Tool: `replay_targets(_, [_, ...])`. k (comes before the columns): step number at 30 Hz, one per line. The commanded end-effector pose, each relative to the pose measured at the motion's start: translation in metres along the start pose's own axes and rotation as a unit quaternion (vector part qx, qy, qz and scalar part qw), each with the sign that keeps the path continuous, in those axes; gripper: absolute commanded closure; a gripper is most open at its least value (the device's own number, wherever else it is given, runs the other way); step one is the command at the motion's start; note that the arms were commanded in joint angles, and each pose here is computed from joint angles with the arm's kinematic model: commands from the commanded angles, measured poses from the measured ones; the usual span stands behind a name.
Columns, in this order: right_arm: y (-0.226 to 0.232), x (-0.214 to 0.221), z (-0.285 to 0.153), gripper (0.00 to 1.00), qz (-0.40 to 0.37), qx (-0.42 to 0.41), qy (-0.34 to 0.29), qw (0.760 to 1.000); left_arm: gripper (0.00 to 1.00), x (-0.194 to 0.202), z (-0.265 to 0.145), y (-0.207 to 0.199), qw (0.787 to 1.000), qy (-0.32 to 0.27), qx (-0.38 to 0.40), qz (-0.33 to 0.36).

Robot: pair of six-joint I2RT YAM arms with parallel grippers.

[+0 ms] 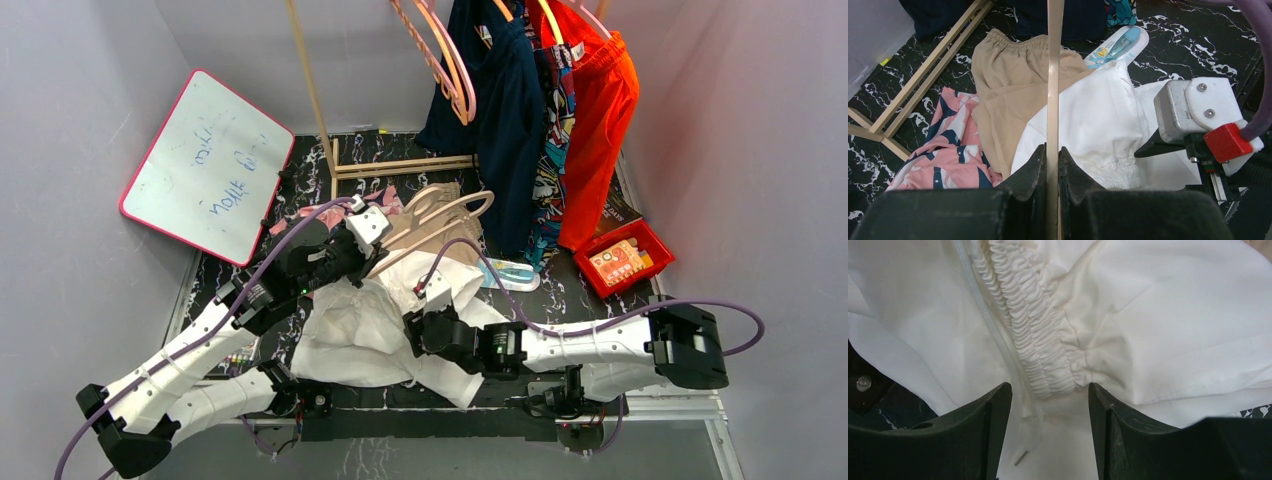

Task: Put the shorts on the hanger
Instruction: Hang the shorts on the hanger.

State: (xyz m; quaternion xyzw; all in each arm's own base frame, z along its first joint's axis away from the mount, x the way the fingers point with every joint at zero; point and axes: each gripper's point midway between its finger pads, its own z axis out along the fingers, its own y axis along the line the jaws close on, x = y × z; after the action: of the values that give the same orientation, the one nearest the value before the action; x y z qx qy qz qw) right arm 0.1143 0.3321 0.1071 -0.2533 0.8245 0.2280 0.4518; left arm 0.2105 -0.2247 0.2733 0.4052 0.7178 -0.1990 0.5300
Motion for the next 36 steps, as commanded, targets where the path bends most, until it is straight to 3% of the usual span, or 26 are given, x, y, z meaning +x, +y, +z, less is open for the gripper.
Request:
replay_targets(1, [0.015,-0.037,0.003,0.37,0.031,0.015,-0.060,0.998,1.00,-0.021,-0.010,0.005,0.999,-0.040,-0.011,0.002])
replay_targets(11, [0.004,-0.028,0.007,0.54,0.022,0.055,-0.051,0.997,1.00,-0.021,-0.011,0.004,0.999,-0.040,-0.006,0.004])
replay_targets(21, [-0.017,-0.051,-0.008,0.99,0.025,0.087,-0.084,0.992,1.00,-0.018,-0.010,0.000,0.999,-0.036,0.002,0.001])
replay_targets(36, [-0.072,-0.072,-0.013,1.00,0.121,0.071,-0.089,0.986,1.00,-0.007,0.009,-0.008,0.998,-0.036,0.014,-0.055])
